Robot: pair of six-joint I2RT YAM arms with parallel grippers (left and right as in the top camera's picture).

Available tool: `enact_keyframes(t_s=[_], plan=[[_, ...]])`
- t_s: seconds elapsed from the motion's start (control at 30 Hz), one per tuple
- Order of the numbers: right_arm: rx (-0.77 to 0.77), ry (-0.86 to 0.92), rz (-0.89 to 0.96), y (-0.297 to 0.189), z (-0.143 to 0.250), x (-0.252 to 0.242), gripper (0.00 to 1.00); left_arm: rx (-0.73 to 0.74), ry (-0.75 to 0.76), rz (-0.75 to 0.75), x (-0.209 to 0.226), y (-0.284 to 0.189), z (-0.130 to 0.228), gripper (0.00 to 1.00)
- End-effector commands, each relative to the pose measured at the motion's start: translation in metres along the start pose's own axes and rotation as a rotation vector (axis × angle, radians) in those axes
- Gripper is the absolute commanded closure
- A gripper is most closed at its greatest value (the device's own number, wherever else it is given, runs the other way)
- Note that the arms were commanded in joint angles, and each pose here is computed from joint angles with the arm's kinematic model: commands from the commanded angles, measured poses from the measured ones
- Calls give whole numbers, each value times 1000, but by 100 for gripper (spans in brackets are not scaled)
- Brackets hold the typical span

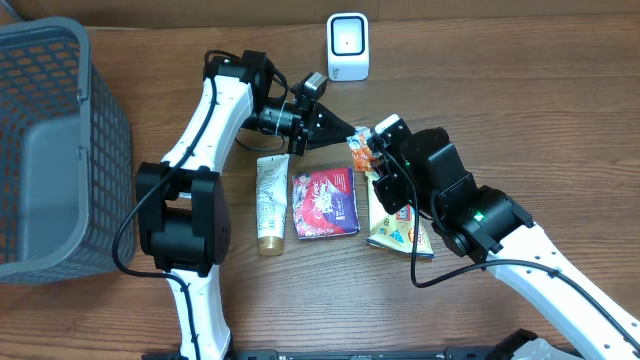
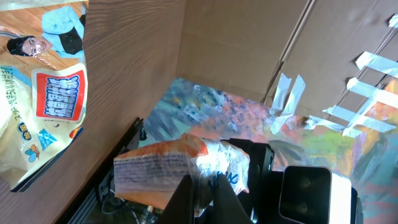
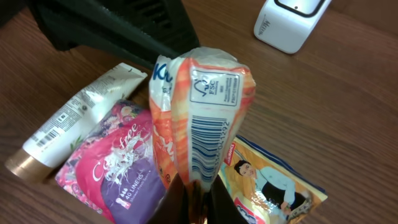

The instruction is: Scan the item barcode

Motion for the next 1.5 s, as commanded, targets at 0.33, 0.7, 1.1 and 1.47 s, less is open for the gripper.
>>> enact_keyframes(t_s=[0.33, 0.7, 1.1, 1.47], plan=[[-65, 40, 7, -15, -18, -1, 0, 10, 1, 33, -3, 3, 0, 96], [42, 247, 54, -14, 4, -18, 0, -79, 137, -133, 14, -12, -22, 60], [166, 664, 54, 34, 17, -57, 0, -332, 352, -592, -23, -59, -39, 0], [372, 922, 163, 7, 53, -92, 14, -386, 474, -734, -56, -55, -25, 0]])
Point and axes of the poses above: each gripper's point midway between its finger pads, its own y axis out along the fingers, its own x axis along the line the jaws close on, z = x × y, the point moved 6 cm from there along -y, back along the fingers, and after that the axes turned 2 degrees about -y, right-handed, at the moved point
